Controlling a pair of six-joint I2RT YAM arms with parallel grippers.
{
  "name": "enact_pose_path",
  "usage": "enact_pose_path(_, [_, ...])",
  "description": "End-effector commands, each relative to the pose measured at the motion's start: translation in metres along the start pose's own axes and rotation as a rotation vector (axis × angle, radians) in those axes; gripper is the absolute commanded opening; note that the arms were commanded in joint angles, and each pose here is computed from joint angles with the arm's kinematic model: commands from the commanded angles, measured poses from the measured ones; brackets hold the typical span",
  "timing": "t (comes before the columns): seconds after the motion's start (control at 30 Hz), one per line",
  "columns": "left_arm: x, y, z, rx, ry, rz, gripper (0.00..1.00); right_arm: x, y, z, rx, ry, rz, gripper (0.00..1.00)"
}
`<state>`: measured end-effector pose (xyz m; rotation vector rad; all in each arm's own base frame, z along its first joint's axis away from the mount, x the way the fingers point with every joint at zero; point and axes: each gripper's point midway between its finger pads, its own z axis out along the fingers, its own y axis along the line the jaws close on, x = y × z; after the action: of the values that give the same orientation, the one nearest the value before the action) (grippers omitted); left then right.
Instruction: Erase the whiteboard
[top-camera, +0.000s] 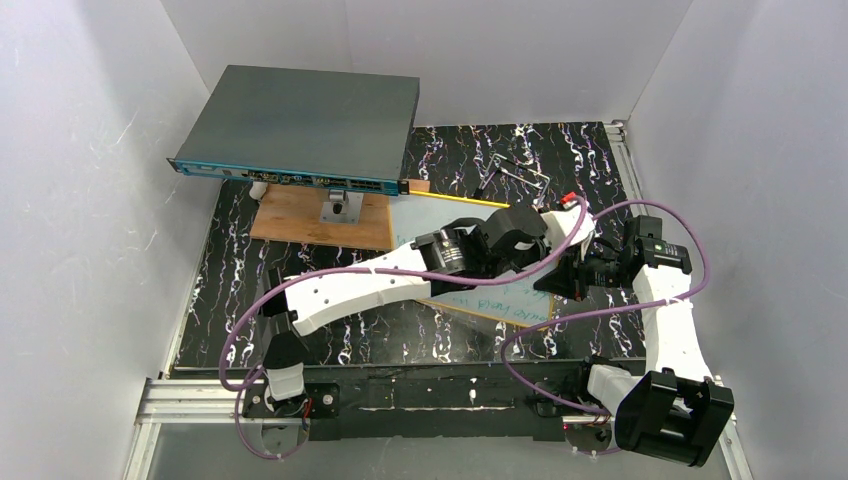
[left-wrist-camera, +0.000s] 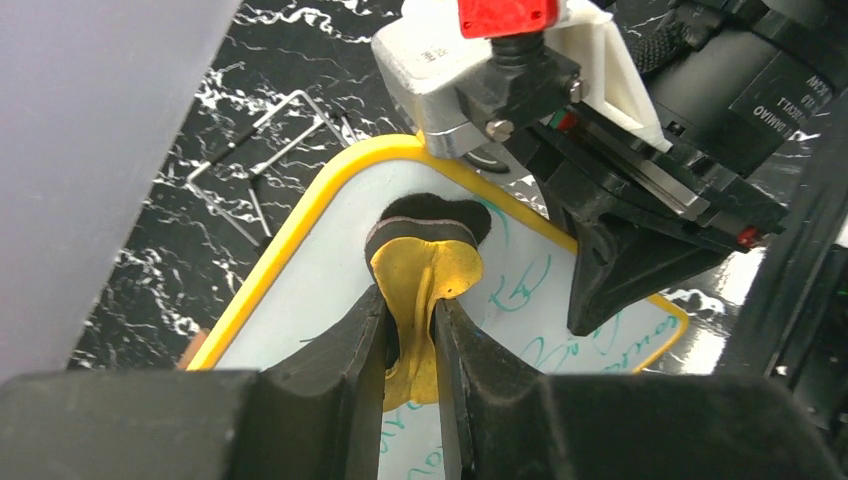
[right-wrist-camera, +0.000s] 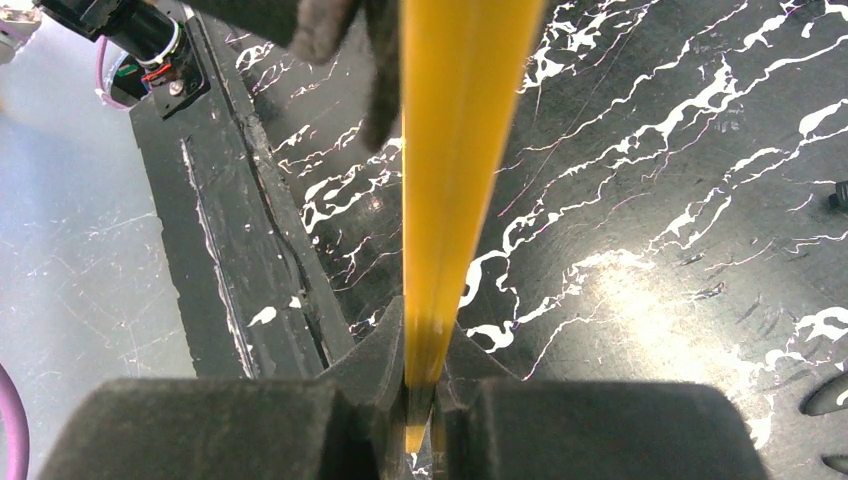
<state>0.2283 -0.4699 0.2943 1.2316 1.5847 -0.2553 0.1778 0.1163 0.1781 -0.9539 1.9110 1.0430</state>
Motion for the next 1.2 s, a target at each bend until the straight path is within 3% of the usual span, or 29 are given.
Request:
enact_pose_path(0.0, [-0.008,0.029,-0.018,-0.015,-0.032,-0.191,0.00,0.018,0.003,-0.004,0.024,0.111,-0.072,0.01])
enact_pose_path(0.2, [-0.003,0.026,-0.017,-0.021,-0.058,-0.381,0.00,0.018,0.003,-0.004,0.024,0.109,-0.073,0.01])
enact_pose_path(0.53, [-0.019,0.015,-0.018,0.036,-0.129,-0.537,0.00,0.019,0.003,-0.004,0.024,0.109,-0.070,0.01])
enact_pose_path(0.77, [-0.011,0.005,-0.013,0.071,-0.078,-0.490,0.00,0.019,0.003,-0.004,0.024,0.109,-0.071,0.01])
enact_pose_path(1.0, [0.003,-0.038,-0.009,0.266,0.029,-0.393,0.00,0.019,0.002,-0.004,0.023,0.110,-0.068,0.01])
enact_pose_path(1.17, [0.029,-0.053,-0.010,0.311,0.131,-0.373,0.00,0.019,0.002,-0.004,0.023,0.112,-0.066,0.01])
